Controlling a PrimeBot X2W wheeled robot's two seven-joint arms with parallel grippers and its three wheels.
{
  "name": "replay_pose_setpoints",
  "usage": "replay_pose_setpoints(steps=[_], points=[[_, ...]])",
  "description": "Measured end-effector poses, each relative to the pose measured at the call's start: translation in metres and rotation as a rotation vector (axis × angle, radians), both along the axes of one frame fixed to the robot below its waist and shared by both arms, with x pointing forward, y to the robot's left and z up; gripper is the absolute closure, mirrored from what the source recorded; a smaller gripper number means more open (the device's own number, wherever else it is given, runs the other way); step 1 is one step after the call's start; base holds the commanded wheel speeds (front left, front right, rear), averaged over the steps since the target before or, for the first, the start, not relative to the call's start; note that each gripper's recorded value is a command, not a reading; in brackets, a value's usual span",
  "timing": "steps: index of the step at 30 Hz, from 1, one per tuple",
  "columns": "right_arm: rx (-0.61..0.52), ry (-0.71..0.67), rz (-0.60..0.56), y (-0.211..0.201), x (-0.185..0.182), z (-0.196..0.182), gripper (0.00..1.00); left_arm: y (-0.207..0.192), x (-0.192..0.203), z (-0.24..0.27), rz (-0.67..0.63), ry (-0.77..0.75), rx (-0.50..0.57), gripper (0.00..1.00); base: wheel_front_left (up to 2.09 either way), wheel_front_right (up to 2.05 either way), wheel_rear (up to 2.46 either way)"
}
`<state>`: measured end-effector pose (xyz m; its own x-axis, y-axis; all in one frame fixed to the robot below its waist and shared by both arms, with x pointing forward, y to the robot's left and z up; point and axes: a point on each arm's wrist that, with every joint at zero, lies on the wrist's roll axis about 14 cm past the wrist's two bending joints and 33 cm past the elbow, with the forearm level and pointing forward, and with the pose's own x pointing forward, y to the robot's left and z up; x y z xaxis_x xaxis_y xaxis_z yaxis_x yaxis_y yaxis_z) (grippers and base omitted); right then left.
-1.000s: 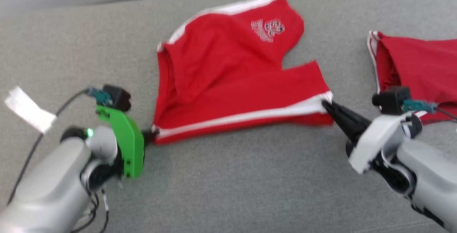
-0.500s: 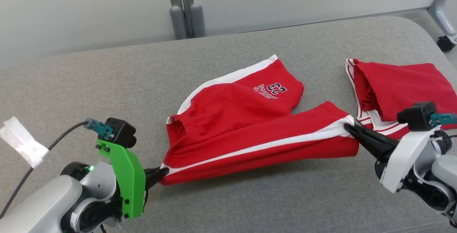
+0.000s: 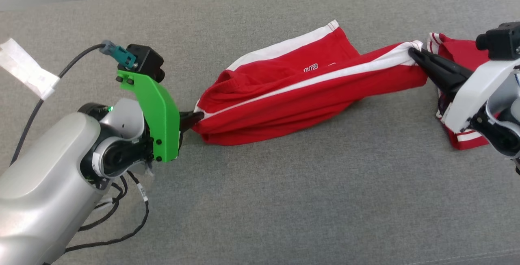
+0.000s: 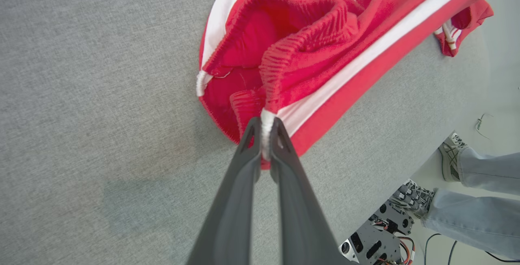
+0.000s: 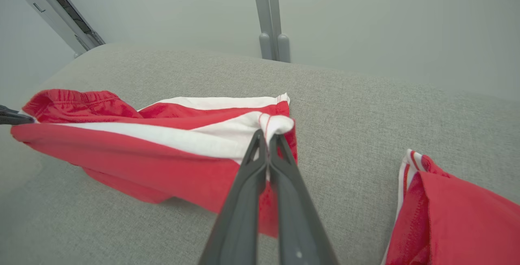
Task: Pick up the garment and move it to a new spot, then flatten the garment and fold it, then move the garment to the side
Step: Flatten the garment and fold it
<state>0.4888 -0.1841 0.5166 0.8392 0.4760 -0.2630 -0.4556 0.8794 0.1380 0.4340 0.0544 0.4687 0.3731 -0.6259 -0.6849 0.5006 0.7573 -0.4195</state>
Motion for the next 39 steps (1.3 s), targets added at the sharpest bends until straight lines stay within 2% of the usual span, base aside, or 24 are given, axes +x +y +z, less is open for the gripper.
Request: replay_pose_setpoints(steps=[8, 15, 23, 24, 25, 26, 27, 28, 33, 39], points=[[0.029, 0.084, -0.001, 0.019, 0.05, -0.035, 1.0, 0.011, 0.025, -0.037, 0.067, 0.096, -0.008, 1.0, 0.0, 0.0, 0.0], [0.053, 0.097, -0.018, 0.031, 0.085, -0.054, 1.0, 0.024, 0.045, -0.047, 0.137, 0.092, -0.04, 1.0, 0.0, 0.0, 0.0], [0.041, 0.13, -0.03, 0.041, 0.102, -0.085, 1.0, 0.031, 0.052, -0.055, 0.181, 0.091, -0.055, 0.99, 0.0, 0.0, 0.0], [0.037, 0.142, -0.034, 0.041, 0.101, -0.089, 1.0, 0.03, 0.053, -0.055, 0.186, 0.083, -0.06, 0.59, 0.0, 0.0, 0.0], [0.032, 0.15, -0.034, 0.042, 0.1, -0.091, 0.9, 0.03, 0.055, -0.054, 0.19, 0.076, -0.067, 0.0, 0.0, 0.0, 0.0], [0.031, 0.158, -0.039, 0.041, 0.098, -0.093, 0.73, 0.029, 0.055, -0.053, 0.193, 0.071, -0.072, 0.0, 0.0, 0.0, 0.0], [0.028, 0.163, -0.044, 0.04, 0.097, -0.093, 0.15, 0.029, 0.055, -0.053, 0.194, 0.071, -0.071, 0.0, 0.0, 0.0, 0.0], [0.027, 0.164, -0.048, 0.039, 0.096, -0.093, 0.0, 0.029, 0.055, -0.052, 0.194, 0.067, -0.072, 0.0, 0.0, 0.0, 0.0], [0.027, 0.141, -0.051, 0.038, 0.091, -0.084, 0.0, 0.029, 0.059, -0.04, 0.193, 0.015, -0.081, 0.0, 0.0, 0.0, 0.0], [0.054, 0.073, -0.062, 0.037, 0.082, -0.065, 0.0, 0.035, 0.069, -0.013, 0.22, -0.161, -0.085, 0.0, 0.0, 0.0, 0.0]])
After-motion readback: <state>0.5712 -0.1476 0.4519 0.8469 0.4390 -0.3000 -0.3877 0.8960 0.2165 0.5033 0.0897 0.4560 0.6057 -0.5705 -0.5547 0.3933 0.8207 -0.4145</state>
